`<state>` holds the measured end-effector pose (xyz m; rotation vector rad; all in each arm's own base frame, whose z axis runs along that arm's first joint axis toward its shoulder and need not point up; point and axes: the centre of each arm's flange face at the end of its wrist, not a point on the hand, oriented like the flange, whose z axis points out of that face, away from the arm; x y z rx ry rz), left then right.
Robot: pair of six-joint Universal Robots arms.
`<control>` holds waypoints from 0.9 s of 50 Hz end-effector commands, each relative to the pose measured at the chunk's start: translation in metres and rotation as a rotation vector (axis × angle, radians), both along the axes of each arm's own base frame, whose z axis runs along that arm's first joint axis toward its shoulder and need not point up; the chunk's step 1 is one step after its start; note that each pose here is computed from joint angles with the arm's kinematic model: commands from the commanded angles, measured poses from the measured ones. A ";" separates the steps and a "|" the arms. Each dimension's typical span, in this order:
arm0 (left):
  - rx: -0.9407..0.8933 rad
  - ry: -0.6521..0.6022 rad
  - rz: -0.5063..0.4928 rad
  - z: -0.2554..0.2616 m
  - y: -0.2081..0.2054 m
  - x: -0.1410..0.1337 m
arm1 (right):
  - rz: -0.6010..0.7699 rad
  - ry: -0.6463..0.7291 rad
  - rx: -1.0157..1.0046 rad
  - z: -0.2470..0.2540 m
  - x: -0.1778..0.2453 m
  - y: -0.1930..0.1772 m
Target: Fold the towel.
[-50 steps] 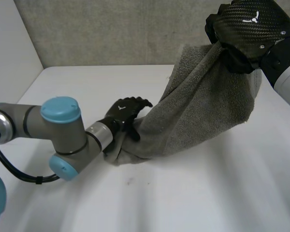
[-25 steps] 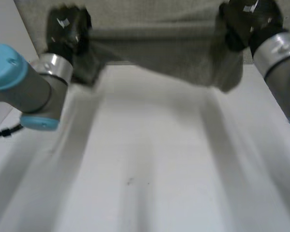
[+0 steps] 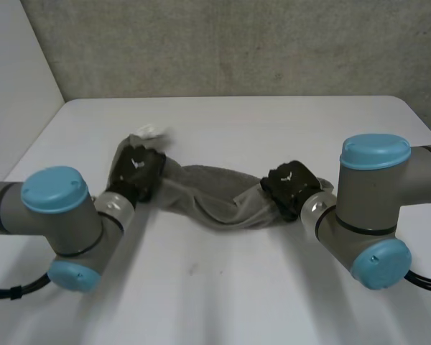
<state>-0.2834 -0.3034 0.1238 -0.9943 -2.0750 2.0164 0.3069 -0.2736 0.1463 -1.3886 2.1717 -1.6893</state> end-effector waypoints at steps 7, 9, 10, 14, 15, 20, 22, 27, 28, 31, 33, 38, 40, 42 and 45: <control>-0.056 -0.073 -0.011 0.048 0.016 0.005 | -0.089 -0.103 -0.068 0.053 -0.027 -0.001; -0.069 -0.065 -0.003 0.055 0.015 0.008 | -0.099 -0.112 -0.066 0.055 -0.030 0.000; -0.087 -0.052 0.010 0.063 0.013 0.012 | -0.109 -0.121 -0.064 0.055 -0.033 0.000; -0.101 -0.035 0.049 0.072 0.005 0.025 | -0.128 -0.120 -0.062 0.052 -0.039 -0.003; -0.093 -0.022 0.066 0.073 0.002 0.029 | -0.138 -0.120 -0.062 0.051 -0.042 -0.004; -0.058 0.028 0.073 0.072 -0.006 0.040 | -0.154 -0.115 -0.049 0.046 -0.047 -0.008; -0.034 0.043 0.063 0.069 -0.008 0.044 | -0.157 -0.113 -0.046 0.044 -0.048 -0.009; 0.063 0.079 0.006 0.061 -0.010 0.052 | -0.170 -0.105 -0.026 0.035 -0.050 -0.013; 0.096 0.081 -0.018 0.058 -0.008 0.054 | -0.170 -0.105 -0.026 0.035 -0.050 -0.013; 0.148 0.083 -0.038 0.054 -0.008 0.060 | -0.171 -0.101 -0.022 0.033 -0.051 -0.014; 0.172 0.084 -0.038 0.052 -0.008 0.063 | -0.174 -0.099 -0.019 0.032 -0.051 -0.014; 0.224 0.079 -0.022 0.036 -0.011 0.067 | -0.174 -0.097 -0.014 0.029 -0.051 -0.015; 0.249 0.070 -0.024 0.024 -0.013 0.067 | -0.178 -0.097 -0.010 0.028 -0.052 -0.016; 0.261 0.067 -0.022 0.018 -0.015 0.067 | -0.180 -0.097 -0.010 0.028 -0.052 -0.016; 0.281 0.063 -0.021 0.006 -0.019 0.066 | -0.180 -0.096 -0.009 0.028 -0.052 -0.016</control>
